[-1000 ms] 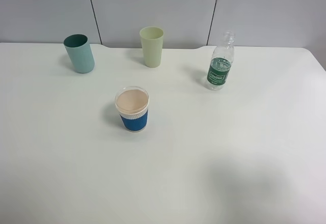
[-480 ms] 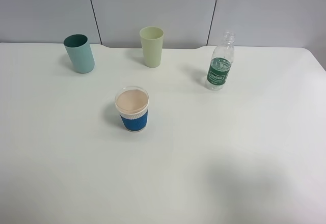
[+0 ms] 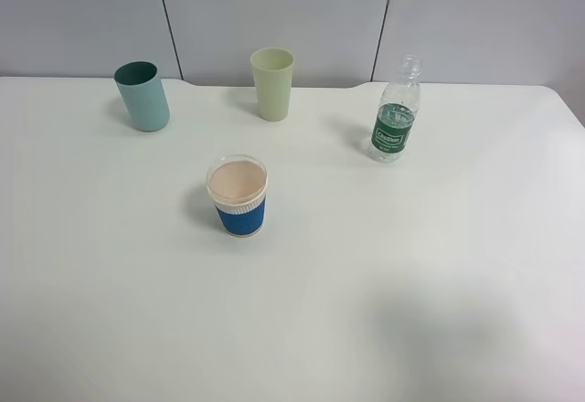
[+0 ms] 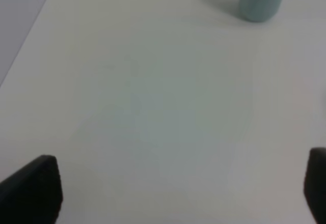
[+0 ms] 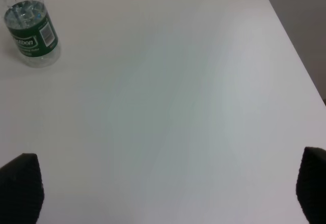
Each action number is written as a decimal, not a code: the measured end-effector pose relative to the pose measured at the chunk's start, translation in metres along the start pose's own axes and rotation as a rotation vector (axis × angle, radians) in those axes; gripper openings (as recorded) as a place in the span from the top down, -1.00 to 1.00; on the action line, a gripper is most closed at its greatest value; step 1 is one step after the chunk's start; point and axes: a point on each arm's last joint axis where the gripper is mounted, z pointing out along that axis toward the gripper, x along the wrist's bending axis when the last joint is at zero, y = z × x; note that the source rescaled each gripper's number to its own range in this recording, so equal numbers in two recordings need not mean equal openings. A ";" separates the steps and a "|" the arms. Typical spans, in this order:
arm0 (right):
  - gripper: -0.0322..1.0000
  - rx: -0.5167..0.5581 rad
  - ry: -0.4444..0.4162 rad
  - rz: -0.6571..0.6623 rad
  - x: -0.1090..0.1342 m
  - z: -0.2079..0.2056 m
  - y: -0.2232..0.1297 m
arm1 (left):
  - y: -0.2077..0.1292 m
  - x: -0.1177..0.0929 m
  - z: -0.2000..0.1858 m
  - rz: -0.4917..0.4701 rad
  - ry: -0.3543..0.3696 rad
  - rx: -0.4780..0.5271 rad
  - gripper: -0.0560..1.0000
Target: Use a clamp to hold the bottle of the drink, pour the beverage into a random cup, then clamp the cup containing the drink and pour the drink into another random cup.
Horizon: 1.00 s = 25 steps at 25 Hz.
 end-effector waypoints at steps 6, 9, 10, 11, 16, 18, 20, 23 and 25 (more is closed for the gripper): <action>-1.00 0.000 0.000 0.000 0.000 0.000 0.000 | 0.000 0.000 0.000 0.000 0.000 0.000 -0.77; -1.00 0.000 0.000 0.000 0.000 0.000 0.000 | 0.000 0.000 0.000 0.000 0.000 0.000 -0.77; -1.00 0.000 0.000 0.000 0.000 0.000 0.000 | 0.000 0.000 0.000 0.000 0.000 0.000 -0.77; -1.00 0.000 0.000 0.000 0.000 0.000 0.000 | 0.000 0.000 0.000 0.000 0.000 0.000 -0.77; -1.00 0.000 0.000 0.000 0.000 0.000 0.000 | 0.000 0.000 0.000 0.000 0.000 0.000 -0.77; -1.00 0.000 0.000 0.000 0.000 0.000 0.000 | 0.000 0.000 0.000 0.000 0.000 0.000 -0.75; -1.00 0.000 0.000 0.000 0.000 0.000 0.000 | 0.000 0.000 0.000 0.000 0.000 0.000 -0.74; -1.00 0.000 0.000 0.000 0.000 0.000 0.000 | 0.000 0.000 0.000 0.000 0.000 0.000 -0.73; -1.00 0.000 0.000 0.000 0.000 0.000 0.000 | 0.000 0.000 0.000 0.000 0.000 0.000 -0.73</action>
